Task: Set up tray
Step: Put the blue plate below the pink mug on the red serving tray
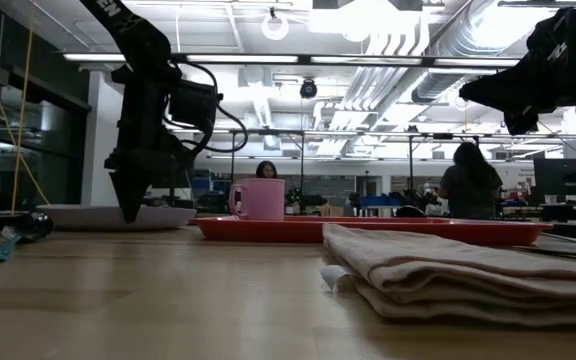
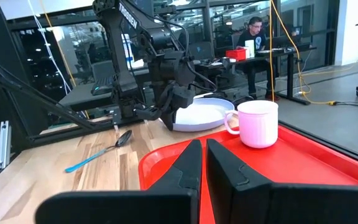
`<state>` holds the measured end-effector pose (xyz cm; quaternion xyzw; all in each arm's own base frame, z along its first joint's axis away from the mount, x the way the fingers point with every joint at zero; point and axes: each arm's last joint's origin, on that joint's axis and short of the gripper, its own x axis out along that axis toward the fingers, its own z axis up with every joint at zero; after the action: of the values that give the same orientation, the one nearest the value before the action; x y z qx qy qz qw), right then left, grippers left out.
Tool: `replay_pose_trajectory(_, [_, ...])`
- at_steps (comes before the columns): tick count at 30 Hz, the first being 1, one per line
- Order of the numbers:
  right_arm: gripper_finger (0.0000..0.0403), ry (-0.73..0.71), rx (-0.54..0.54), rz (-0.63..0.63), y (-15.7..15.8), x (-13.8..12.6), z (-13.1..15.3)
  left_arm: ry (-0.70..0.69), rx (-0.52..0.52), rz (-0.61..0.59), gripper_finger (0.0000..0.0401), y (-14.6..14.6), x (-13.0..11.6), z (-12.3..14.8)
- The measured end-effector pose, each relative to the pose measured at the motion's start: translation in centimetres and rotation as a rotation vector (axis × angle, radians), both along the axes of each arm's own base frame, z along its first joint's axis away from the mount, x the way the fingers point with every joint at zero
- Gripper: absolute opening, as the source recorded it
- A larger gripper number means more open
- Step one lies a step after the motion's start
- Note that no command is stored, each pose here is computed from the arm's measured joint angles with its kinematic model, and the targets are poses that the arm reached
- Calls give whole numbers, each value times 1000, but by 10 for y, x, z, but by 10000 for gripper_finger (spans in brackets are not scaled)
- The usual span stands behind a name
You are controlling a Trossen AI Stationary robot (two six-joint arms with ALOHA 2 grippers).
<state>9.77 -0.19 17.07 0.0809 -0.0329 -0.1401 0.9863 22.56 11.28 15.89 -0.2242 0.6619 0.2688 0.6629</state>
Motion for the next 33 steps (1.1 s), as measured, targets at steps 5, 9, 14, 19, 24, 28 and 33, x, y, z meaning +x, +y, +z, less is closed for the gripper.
replay_pose_trajectory(5, [0, 0, 1, 0, 0, 0, 0, 3, -2, 0, 12, 0, 0, 0])
replay_pose_trajectory(9, [0, 0, 1, 0, 0, 0, 0, 3, -2, 4, 12, 0, 0, 0])
replay_pose_trajectory(14, [0, -1, 2, 0, 0, 0, 0, 5, -3, 4, 12, 0, 0, 0])
replay_pose_trajectory(19, [0, 0, 2, 0, 0, 0, 0, 12, -7, 0, 12, 1, 2, 6])
replay_pose_trajectory(24, [0, 0, 3, 0, 0, 0, 0, 32, 0, -12, 12, 3, 5, 17])
replay_pose_trajectory(28, [0, 0, 3, 0, 0, 0, 0, 66, -6, -16, 12, 3, 4, 24])
replay_pose_trajectory(33, [0, 0, 3, 0, 0, 0, 0, 135, -7, 0, 12, 3, 0, 30])
